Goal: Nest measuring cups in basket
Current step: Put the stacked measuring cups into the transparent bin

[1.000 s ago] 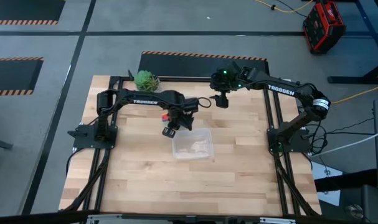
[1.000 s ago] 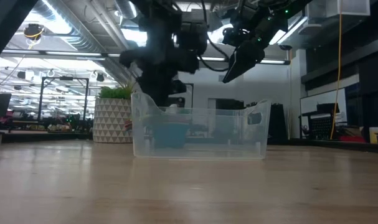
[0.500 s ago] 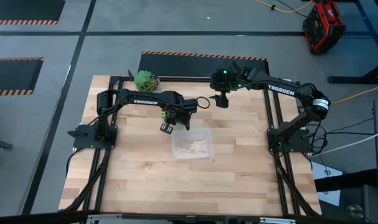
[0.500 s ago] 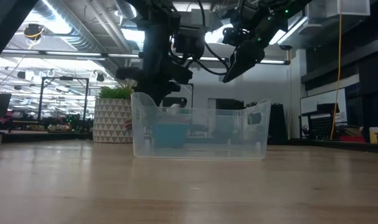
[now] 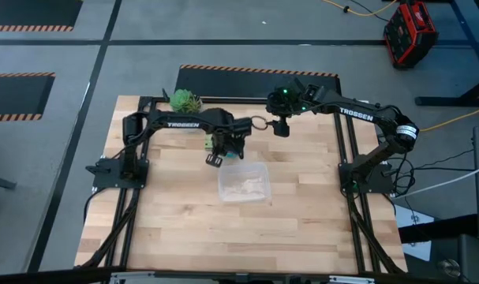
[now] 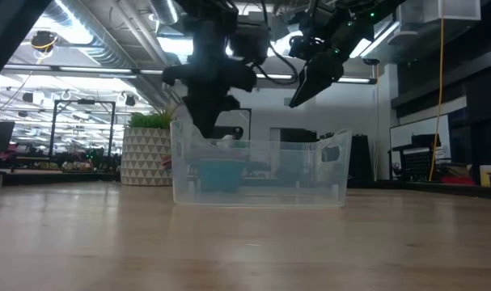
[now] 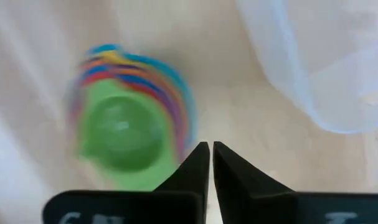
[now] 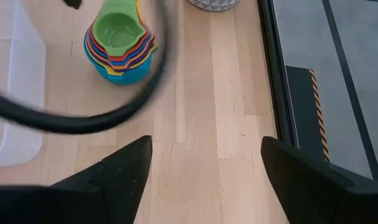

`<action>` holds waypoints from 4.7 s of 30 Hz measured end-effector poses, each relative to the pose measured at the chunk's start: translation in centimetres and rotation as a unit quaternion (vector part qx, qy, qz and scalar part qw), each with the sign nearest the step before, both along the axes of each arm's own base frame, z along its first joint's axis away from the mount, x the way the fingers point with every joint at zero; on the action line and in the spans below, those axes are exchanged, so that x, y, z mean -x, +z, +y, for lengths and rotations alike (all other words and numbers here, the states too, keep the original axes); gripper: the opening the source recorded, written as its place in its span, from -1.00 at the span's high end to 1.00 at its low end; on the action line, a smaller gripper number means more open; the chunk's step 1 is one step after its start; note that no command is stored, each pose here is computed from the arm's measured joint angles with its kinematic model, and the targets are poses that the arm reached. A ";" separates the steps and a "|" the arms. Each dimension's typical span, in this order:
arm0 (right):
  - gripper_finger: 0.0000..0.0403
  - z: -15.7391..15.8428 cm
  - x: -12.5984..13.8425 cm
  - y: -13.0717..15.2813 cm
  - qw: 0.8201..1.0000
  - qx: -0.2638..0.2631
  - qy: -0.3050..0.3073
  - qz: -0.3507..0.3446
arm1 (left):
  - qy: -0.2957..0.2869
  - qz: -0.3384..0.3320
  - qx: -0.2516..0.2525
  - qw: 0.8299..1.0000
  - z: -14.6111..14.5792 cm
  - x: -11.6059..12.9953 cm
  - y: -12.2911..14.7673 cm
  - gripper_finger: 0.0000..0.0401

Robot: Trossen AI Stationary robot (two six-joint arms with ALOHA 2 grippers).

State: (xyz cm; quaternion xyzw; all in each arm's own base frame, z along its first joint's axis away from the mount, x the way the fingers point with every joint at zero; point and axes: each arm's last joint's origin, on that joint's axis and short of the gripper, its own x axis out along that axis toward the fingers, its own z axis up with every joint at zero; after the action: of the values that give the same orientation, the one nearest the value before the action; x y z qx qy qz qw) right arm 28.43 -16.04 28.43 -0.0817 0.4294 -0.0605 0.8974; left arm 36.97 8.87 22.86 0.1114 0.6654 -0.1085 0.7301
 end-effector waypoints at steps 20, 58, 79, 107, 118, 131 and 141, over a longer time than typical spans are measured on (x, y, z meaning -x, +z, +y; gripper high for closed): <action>-0.51 0.0 0.0 0.0 1.000 0.000 0.000 0.000 | 0.180 -0.010 -0.005 0.984 9.5 3.6 -0.8 0.98; -0.51 1.8 4.6 2.3 0.973 -0.096 0.155 -0.138 | 0.160 -0.012 0.005 0.987 3.4 3.4 -0.2 0.98; -0.51 2.1 5.5 -2.5 0.972 -0.086 0.156 -0.156 | 0.311 -0.144 -0.081 0.936 2.6 11.9 11.3 0.86; -0.51 2.0 5.4 -2.4 0.971 -0.082 0.156 -0.160 | 0.426 -0.152 -0.065 0.890 4.1 12.6 11.3 -0.30; -0.51 2.0 5.4 -2.4 0.971 -0.082 0.156 -0.160 | 0.430 -0.160 -0.099 0.883 4.3 12.5 11.4 -0.34; -0.51 2.0 5.4 -2.4 0.971 -0.082 0.157 -0.160 | 0.430 -0.239 0.162 0.856 4.9 15.7 14.1 -0.34; -0.51 2.0 5.4 -2.4 0.971 -0.082 0.157 -0.160 | 0.396 -0.257 0.290 0.833 6.5 16.1 8.6 -0.34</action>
State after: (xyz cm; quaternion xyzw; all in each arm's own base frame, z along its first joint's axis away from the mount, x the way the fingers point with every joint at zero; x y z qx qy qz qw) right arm 23.02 -14.01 26.07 -0.0632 0.2659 0.1039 0.9563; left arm 20.85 15.33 31.43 -0.3541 0.3791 0.0343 0.8542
